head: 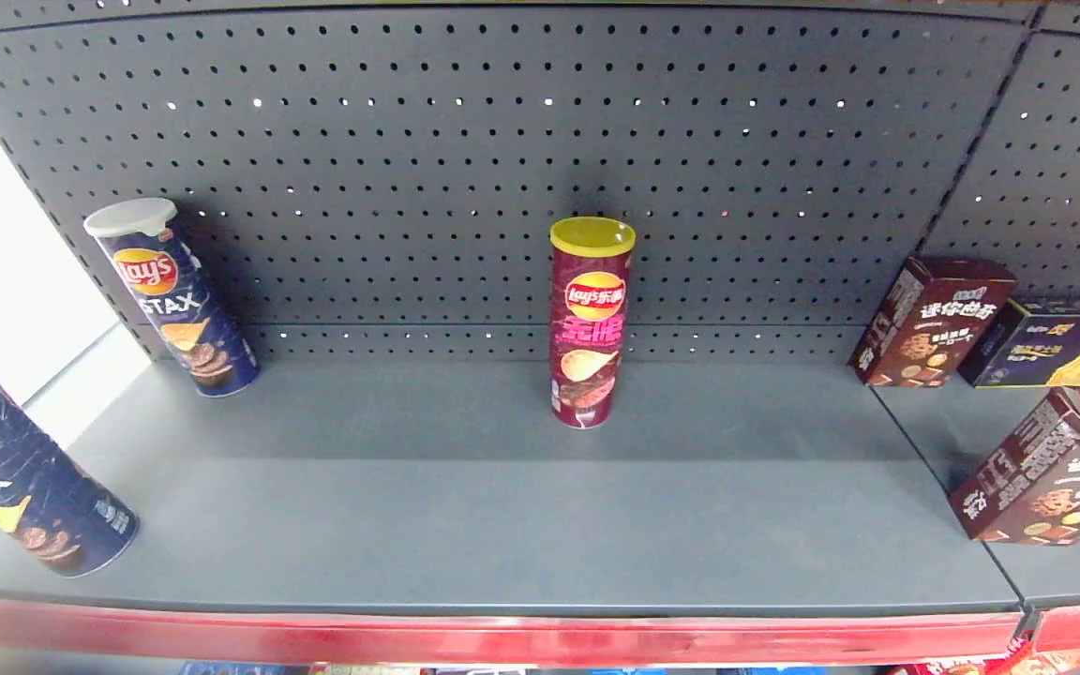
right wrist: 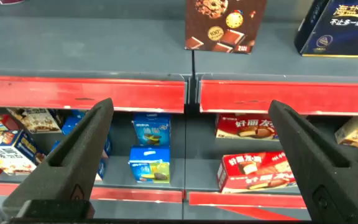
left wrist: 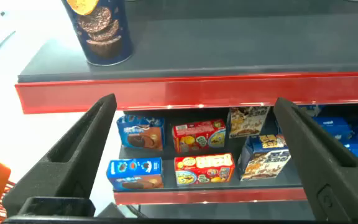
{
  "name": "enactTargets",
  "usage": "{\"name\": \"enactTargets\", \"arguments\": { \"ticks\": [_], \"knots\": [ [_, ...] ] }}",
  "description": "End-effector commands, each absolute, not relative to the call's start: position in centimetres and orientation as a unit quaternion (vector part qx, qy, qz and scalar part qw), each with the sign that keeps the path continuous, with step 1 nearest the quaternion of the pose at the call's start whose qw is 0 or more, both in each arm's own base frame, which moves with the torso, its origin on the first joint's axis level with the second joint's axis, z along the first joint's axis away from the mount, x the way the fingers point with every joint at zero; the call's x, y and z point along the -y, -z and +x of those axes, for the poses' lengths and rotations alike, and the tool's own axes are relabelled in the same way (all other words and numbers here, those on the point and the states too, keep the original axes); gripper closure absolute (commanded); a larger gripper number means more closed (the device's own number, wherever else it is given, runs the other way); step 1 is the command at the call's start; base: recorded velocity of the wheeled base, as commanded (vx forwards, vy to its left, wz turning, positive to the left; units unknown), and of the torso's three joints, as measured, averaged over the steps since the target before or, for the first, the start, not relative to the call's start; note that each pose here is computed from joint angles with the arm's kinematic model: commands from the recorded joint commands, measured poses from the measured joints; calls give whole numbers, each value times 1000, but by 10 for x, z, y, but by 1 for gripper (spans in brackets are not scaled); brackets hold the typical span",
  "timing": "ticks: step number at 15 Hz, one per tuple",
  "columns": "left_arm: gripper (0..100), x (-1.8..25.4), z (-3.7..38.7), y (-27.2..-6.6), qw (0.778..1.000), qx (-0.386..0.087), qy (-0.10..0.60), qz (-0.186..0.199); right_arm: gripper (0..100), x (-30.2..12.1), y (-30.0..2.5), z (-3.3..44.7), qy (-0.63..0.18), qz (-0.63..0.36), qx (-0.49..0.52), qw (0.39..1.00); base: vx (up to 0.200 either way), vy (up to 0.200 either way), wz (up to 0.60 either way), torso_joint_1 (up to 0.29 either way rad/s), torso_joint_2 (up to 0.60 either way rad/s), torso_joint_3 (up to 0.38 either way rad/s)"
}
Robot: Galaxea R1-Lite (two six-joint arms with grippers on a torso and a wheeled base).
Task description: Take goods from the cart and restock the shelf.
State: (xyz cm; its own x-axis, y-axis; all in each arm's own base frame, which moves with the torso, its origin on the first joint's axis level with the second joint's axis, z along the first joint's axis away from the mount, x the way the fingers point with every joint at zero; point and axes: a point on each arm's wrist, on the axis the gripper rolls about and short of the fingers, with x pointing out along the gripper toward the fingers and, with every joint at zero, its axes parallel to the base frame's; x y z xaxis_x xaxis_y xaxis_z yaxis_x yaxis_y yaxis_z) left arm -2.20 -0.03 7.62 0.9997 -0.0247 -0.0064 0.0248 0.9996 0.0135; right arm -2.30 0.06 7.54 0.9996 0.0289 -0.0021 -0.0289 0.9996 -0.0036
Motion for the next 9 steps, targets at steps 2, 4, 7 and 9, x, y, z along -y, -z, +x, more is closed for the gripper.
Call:
{"name": "enactTargets", "arguments": {
  "ticks": [2,4,7,9],
  "knots": [
    [0,0,-22,-76,1000,-3,12,7,0,-1,-75,-23,-15,-2,-2,1000,0,0,600,0,-2,0],
    [0,0,-22,-76,1000,-4,12,7,0,-1,-75,-23,-15,-2,-2,1000,0,0,600,10,5,5],
    [0,0,-22,-76,1000,-3,12,8,0,-1,-75,-23,-15,-2,-2,1000,0,0,600,-6,2,7],
    [0,0,-22,-76,1000,-3,12,8,0,-1,-75,-23,-15,-2,-2,1000,0,0,600,2,5,5]
  ]
}}
